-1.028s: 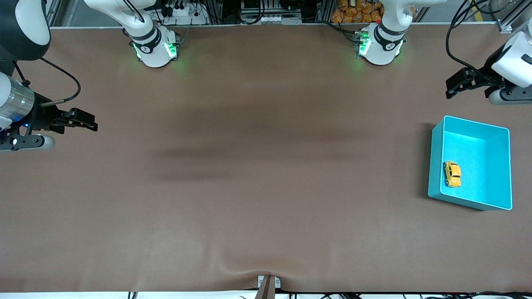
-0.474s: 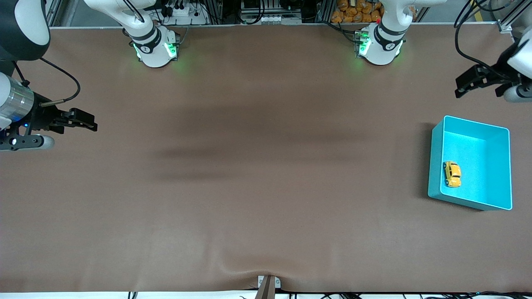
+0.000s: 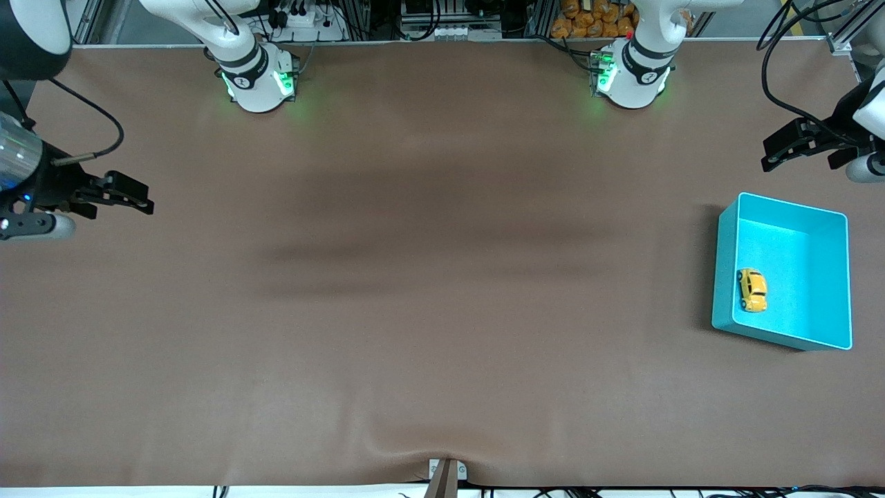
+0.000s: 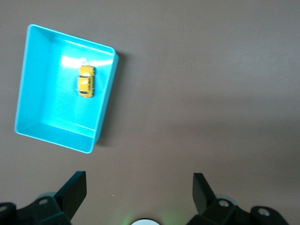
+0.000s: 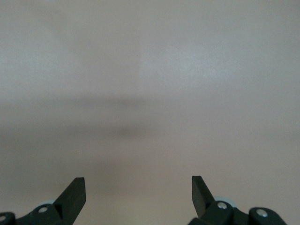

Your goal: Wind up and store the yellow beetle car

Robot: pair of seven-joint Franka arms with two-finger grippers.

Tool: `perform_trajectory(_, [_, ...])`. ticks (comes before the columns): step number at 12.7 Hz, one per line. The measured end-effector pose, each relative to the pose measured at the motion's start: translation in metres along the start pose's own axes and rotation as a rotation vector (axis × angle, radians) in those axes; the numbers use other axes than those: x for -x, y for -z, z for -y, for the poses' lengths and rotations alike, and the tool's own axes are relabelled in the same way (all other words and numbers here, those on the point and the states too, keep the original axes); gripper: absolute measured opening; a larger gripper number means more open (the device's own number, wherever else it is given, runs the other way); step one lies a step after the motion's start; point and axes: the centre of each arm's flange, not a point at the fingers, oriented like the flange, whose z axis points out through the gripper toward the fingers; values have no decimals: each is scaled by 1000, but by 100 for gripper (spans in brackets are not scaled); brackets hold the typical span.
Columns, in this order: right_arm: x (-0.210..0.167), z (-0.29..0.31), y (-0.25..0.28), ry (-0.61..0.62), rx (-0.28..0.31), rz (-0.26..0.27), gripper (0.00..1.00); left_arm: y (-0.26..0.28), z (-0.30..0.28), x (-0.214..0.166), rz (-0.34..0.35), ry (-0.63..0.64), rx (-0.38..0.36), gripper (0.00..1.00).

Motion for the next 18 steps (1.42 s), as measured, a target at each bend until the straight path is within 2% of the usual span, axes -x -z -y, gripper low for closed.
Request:
perform_trajectory(4, [16,-20,30,-35,-1,-53,100,-1,-2,0,6,15,19,100])
perform_trajectory(8, [34,-31,50,-54,-4,-79,100,-9,-3,-4,26,16,17,100])
perform_trajectory(13, [40,-33,48,-58,-6,-70,100,-12,-3,-6,29,-21,11,100])
perform_trajectory(18, [43,-33,44,-24,-6,-35,100,-11,-4,-6,28,-71,0,100])
